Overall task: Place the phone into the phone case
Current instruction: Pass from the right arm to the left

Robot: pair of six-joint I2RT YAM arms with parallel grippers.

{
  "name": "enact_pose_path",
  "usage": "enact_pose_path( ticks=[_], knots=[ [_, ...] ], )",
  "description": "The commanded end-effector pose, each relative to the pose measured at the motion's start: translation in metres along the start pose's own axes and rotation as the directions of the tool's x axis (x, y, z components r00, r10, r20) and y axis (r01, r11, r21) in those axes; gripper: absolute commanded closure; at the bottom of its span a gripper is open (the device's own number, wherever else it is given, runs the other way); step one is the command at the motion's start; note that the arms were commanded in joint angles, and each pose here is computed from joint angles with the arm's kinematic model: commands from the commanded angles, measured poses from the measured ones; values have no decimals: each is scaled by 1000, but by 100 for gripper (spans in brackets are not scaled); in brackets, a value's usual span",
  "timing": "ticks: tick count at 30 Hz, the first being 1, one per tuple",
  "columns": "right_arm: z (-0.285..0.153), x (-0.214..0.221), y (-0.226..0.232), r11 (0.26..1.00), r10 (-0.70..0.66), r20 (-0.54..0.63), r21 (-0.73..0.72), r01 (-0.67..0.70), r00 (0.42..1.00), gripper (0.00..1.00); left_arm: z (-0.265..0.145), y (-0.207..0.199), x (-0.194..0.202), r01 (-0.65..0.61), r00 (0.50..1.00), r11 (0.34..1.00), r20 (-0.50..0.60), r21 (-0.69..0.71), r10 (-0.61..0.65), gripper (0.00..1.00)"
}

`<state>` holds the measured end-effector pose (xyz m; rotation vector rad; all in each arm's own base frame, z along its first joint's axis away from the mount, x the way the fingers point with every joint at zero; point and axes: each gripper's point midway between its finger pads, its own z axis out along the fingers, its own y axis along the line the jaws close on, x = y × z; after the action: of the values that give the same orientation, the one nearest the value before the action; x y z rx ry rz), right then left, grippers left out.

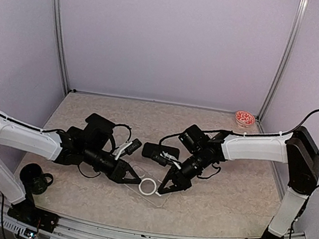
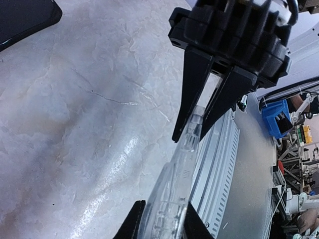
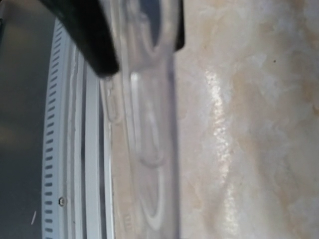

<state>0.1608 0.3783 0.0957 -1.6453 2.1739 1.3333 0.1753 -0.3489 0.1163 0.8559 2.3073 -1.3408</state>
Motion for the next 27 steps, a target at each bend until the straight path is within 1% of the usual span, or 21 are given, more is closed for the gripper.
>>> enact_pose_path(
  ticks=[1, 3, 7, 9, 11, 12, 13, 15, 16, 17, 22, 27],
  knots=[
    [2, -3, 1, 1000, -12, -15, 8, 12, 1000, 96, 4, -6, -6, -25, 1000, 1000, 0, 12, 25, 80],
    [2, -3, 0, 1000, -12, -15, 11, 12, 1000, 96, 5, -5, -6, -22, 1000, 1000, 0, 9, 22, 85],
    [1, -3, 0, 1000, -15, -17, 16, 15, 1000, 94, 6, -4, -7, -16, 1000, 1000, 3, 8, 16, 92],
    [0, -4, 0, 1000, -19, -16, 22, 19, 1000, 90, 6, -5, -10, -15, 1000, 1000, 14, 9, 15, 95],
    [-1, -4, -1, 999, -25, -17, 32, 26, 1000, 82, 5, -7, -12, -16, 1000, 1000, 24, 16, 15, 99],
    [-3, -7, -1, 999, -33, -11, 40, 34, 999, 74, 5, -8, -14, -20, 999, 1000, 35, 20, 19, 100],
    [-4, -8, -2, 998, -38, -8, 53, 39, 999, 61, 4, -8, -15, -20, 999, 1000, 41, 20, 20, 100],
    [-9, -13, -6, 994, -51, 12, 94, 49, 999, 29, 3, -9, -18, -24, 998, 1000, 59, 18, 23, 100],
    [-14, -17, -7, 992, -57, 30, 113, 54, 998, 10, 2, -9, -19, -25, 997, 1000, 70, 16, 24, 100],
    [-17, -19, -9, 991, -57, 41, 128, 51, 998, 2, 1, -9, -20, -22, 997, 1000, 80, 17, 20, 100],
    [-43, -31, -27, 972, -28, 110, 234, 2, 993, 1, 0, -4, -20, 23, 992, 1000, 120, 10, -24, 100],
    [-69, -36, -55, 925, 37, 165, 367, -96, 986, 1, 7, 15, -14, 123, 984, 992, 131, -30, -118, 100]
  ],
)
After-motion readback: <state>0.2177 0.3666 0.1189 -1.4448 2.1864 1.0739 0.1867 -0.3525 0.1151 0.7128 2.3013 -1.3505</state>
